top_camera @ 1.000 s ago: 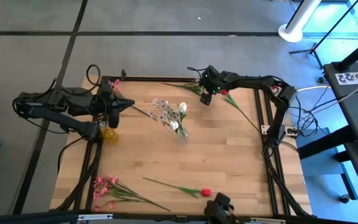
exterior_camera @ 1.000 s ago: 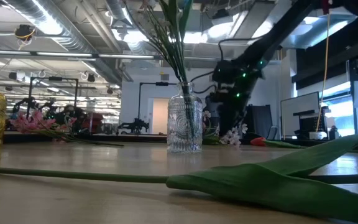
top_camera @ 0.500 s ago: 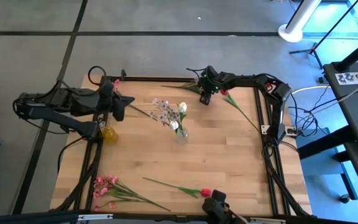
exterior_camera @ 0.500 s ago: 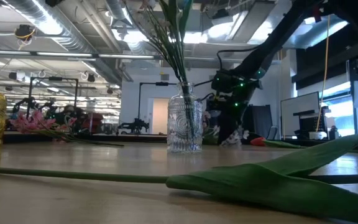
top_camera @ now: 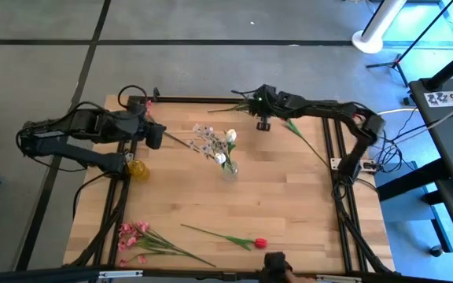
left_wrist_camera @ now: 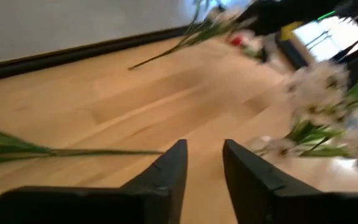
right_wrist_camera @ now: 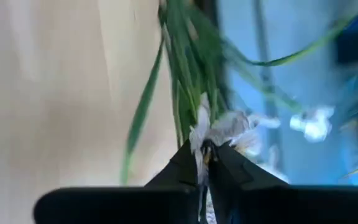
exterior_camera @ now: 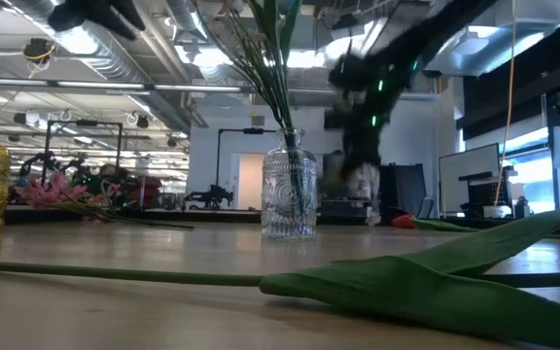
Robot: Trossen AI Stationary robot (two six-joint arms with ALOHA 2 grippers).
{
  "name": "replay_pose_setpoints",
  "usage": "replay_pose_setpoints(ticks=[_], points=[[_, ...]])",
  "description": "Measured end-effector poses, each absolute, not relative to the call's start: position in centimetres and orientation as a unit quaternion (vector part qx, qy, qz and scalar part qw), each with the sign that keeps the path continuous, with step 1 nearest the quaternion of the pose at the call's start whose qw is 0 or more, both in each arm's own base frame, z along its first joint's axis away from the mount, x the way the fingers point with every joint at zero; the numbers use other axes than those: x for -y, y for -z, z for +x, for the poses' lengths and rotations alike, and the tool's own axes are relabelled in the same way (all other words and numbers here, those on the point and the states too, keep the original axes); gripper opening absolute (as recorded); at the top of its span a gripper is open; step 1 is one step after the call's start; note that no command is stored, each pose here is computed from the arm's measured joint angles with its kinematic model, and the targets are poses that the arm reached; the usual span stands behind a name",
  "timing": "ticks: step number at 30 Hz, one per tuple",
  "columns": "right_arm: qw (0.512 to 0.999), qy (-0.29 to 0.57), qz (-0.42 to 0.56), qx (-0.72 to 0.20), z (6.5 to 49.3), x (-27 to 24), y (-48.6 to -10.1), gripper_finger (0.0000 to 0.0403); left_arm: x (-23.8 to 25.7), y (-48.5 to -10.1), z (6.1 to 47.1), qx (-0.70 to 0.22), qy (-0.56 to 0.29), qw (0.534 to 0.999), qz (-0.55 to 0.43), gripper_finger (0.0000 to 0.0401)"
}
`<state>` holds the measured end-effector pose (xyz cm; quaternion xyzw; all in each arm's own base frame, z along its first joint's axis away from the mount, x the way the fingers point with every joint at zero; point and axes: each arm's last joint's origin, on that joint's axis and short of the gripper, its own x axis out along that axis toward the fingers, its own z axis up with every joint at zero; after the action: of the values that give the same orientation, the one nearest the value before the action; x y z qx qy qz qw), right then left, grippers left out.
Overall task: Sort flowers into vase by color
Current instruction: Put the white flower into the transparent vase
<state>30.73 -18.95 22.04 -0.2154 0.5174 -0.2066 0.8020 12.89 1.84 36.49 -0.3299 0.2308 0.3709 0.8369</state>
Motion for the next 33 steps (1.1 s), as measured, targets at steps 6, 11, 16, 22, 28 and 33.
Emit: replay_pose_setpoints(ticks=[6,11,16,22,28,33], points=[[0.788,0.212,-0.359,-0.454,30.1,13.9,-28.7,0.0015,-3.4,-36.0,12.3,-0.295,-0.391,0.837,-0.243,0.0139],[0.808,0.236,-0.361,-0.403,28.7,11.8,-31.9,0.0007,-4.7,-35.6,13.8,-0.322,-0.337,0.873,-0.148,0.0143],[0.837,0.259,-0.314,-0.366,28.2,10.5,-33.1,0.0012,-6.6,-31.5,16.0,-0.324,-0.269,0.894,-0.153,0.0143],[0.881,0.215,-0.252,-0.338,28.4,8.8,-33.1,0.0007,-8.0,-24.5,17.2,-0.264,-0.207,0.921,-0.199,0.0144],[0.903,0.171,-0.198,-0.340,28.8,7.7,-32.4,0.0008,-7.9,-20.5,19.2,-0.201,-0.127,0.944,-0.227,0.0144],[0.904,0.173,-0.190,-0.340,28.9,7.7,-32.3,0.0008,-8.1,-18.9,21.4,-0.204,-0.100,0.940,-0.253,0.0144]])
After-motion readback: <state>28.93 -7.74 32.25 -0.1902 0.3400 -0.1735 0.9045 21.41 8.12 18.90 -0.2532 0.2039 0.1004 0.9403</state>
